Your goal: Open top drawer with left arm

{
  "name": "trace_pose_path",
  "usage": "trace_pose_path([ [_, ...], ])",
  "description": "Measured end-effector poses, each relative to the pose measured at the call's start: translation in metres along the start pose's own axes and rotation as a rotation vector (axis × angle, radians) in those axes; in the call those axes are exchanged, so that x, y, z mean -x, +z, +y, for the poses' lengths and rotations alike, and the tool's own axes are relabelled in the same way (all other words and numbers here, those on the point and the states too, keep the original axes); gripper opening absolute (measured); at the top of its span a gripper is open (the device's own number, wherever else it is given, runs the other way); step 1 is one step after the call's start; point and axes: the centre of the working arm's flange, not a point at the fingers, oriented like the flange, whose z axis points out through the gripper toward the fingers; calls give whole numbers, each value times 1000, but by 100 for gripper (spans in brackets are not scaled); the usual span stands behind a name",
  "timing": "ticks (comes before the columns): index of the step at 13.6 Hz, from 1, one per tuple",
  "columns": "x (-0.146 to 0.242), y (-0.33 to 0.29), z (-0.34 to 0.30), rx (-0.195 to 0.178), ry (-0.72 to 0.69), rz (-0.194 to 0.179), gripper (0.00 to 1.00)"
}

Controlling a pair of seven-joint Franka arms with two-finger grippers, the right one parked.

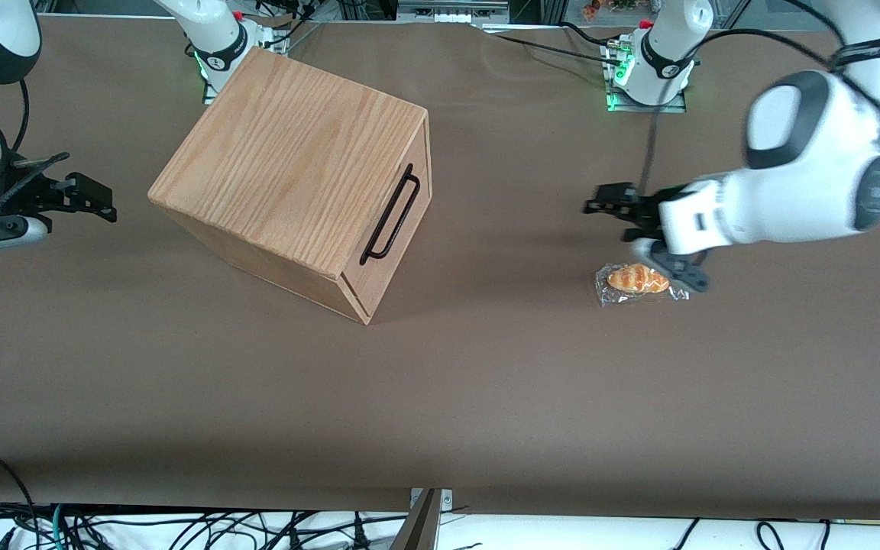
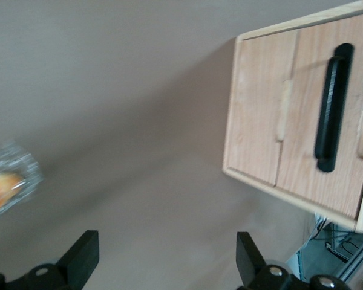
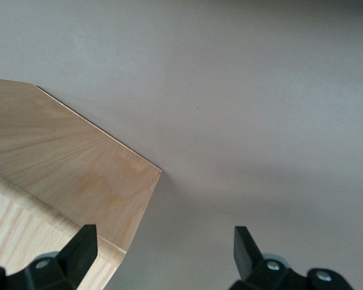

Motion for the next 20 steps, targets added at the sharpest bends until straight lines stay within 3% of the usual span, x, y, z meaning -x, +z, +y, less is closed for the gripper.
trace_pose_path([
  [4, -20, 101, 116, -22, -2, 40, 100],
  [7, -33, 144, 152, -15, -67, 101, 100],
  [13, -58, 190, 173, 4, -107, 94, 100],
  [20, -66, 215, 164, -3, -123, 70, 100],
])
